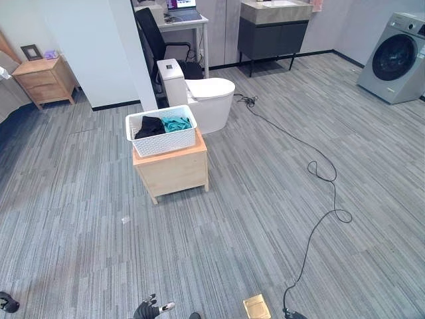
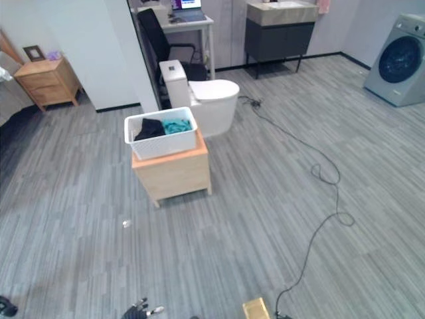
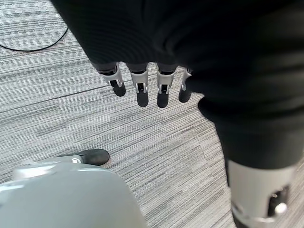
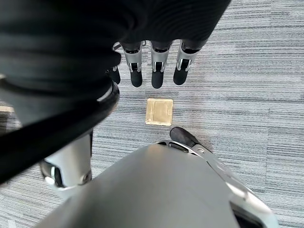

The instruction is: Grab the laundry basket,head to the washer,open it,put in the laundry and shut it.

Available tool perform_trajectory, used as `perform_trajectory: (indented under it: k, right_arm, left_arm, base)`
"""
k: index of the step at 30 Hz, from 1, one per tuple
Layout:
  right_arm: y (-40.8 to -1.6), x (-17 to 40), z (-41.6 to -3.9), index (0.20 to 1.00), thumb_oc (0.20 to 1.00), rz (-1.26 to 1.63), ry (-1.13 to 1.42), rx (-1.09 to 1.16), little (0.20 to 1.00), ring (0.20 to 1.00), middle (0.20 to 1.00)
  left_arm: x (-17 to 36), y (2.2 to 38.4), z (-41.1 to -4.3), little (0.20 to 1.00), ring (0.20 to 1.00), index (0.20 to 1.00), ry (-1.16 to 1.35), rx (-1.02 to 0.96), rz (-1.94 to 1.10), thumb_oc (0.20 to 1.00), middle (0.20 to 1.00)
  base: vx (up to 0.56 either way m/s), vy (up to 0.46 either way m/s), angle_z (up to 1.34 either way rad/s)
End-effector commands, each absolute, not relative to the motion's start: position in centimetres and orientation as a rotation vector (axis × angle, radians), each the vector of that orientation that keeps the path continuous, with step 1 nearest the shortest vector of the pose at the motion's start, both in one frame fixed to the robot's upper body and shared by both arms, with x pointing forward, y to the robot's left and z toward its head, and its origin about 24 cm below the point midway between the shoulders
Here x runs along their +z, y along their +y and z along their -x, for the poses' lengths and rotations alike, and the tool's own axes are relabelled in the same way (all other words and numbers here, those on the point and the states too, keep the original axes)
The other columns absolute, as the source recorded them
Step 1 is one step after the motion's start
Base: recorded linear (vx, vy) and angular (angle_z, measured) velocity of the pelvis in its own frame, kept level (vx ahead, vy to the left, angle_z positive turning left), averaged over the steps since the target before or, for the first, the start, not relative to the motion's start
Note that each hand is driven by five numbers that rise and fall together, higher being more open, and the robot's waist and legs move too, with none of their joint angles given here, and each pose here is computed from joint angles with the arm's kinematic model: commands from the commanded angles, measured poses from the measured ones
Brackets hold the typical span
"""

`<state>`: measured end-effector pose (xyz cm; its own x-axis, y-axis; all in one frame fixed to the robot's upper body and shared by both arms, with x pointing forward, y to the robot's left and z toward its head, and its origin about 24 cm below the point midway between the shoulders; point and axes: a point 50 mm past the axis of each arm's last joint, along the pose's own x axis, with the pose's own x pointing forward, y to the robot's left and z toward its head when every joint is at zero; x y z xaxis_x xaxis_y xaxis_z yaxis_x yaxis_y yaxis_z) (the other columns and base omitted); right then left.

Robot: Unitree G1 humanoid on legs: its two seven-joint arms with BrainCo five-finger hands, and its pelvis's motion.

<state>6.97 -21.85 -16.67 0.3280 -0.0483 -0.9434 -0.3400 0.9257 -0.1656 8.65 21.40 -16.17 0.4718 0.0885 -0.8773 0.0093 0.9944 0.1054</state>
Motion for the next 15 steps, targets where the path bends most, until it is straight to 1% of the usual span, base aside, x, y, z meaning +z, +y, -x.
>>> perform_trajectory:
  k: [1, 7, 15]
  right_arm:
    - [-22.0, -16.8, -6.8, 1.000, 1.000, 0.366, 1.250, 0.200, 1.000, 1.000, 1.000]
    - [-22.5, -16.7, -6.7, 1.000, 1.000, 0.348, 1.256, 0.154, 1.000, 1.000, 1.000]
    - [-23.3, -16.5, -7.1, 1.000, 1.000, 0.341, 1.243, 0.108, 1.000, 1.000, 1.000]
  left_arm:
    - [-15.7, 21.4, -10.9, 1.000, 1.000, 1.000, 1.020, 0.044, -0.100, 1.000, 1.000]
    - [-15.6, 21.4, -11.2, 1.000, 1.000, 1.000, 1.014, 0.047, -0.093, 1.000, 1.000]
    - [-15.6, 21.0, -11.5, 1.000, 1.000, 1.000, 1.008, 0.041, -0.070, 1.000, 1.000]
  base:
    - [0.00, 0.000, 0.00]
    - [0.00, -0.034, 0.02]
    - [-0.02, -0.147, 0.03]
